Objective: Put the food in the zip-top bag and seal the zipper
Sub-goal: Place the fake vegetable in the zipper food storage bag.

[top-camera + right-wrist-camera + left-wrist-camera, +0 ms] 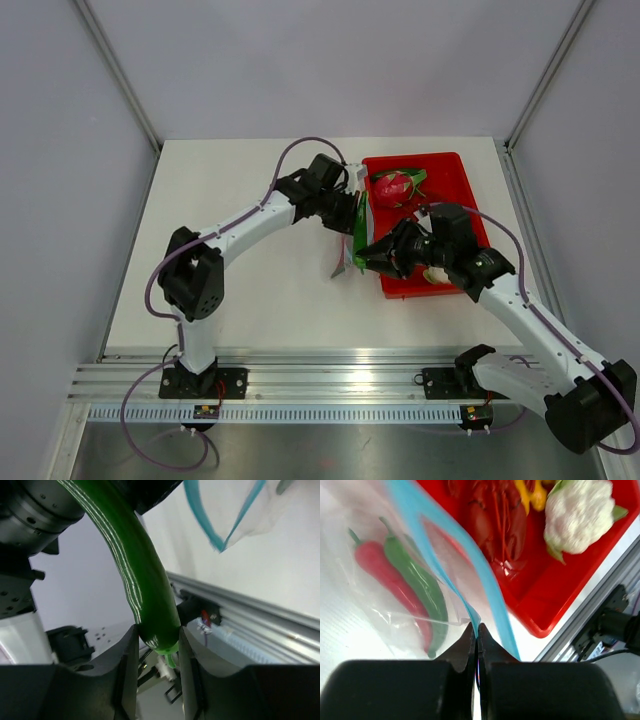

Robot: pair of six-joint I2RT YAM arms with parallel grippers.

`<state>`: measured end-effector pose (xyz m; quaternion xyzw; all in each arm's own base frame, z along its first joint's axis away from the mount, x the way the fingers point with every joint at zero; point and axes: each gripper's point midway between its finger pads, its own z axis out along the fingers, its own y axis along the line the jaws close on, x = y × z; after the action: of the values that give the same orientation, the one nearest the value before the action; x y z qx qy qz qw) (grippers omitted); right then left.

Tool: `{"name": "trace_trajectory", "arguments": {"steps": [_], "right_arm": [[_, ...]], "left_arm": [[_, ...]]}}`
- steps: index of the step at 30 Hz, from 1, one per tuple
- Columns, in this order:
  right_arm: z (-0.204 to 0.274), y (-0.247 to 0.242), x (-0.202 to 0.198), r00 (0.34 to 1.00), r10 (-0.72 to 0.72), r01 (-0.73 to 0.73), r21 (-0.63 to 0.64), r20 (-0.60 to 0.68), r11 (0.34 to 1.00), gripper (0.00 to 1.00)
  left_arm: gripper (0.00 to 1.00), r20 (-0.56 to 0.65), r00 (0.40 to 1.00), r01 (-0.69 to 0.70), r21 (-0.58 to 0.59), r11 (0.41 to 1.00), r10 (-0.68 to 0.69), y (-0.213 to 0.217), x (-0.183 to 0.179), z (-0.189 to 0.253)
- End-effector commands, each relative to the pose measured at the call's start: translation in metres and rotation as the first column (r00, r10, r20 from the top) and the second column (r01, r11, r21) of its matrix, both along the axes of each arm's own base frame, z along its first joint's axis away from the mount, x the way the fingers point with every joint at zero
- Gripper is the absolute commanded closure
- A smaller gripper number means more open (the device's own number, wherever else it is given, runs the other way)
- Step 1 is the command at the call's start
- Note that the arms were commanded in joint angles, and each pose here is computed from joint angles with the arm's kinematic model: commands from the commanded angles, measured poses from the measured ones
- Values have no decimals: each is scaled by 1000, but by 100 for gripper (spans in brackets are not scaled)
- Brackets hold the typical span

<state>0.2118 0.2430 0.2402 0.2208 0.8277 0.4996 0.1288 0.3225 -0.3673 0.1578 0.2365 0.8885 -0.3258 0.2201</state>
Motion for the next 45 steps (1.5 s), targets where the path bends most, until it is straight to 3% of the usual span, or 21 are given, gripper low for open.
{"name": "trace_trajectory", "arguments": {"steps": [1,14,22,35,45], "right_arm": [[51,20,-14,994,103,-94,247,-23,964,100],[52,20,-24,988,115,-79,299,-106,951,100],[47,25,-18,984,121,-71,337,-129,939,100],[44,39,5,979,143,-77,387,-147,919,100],[13,49,16,955,161,-48,406,-249,913,100]], "left_arm": [[100,117,992,63,-52,997,-57,4,-5,33],[100,336,937,106,-14,994,-95,43,9,57],[100,486,873,22,7,1000,-23,61,21,82],[100,525,851,-4,9,1000,-1,69,17,86],[100,593,805,-14,7,1000,7,77,13,92]]}}
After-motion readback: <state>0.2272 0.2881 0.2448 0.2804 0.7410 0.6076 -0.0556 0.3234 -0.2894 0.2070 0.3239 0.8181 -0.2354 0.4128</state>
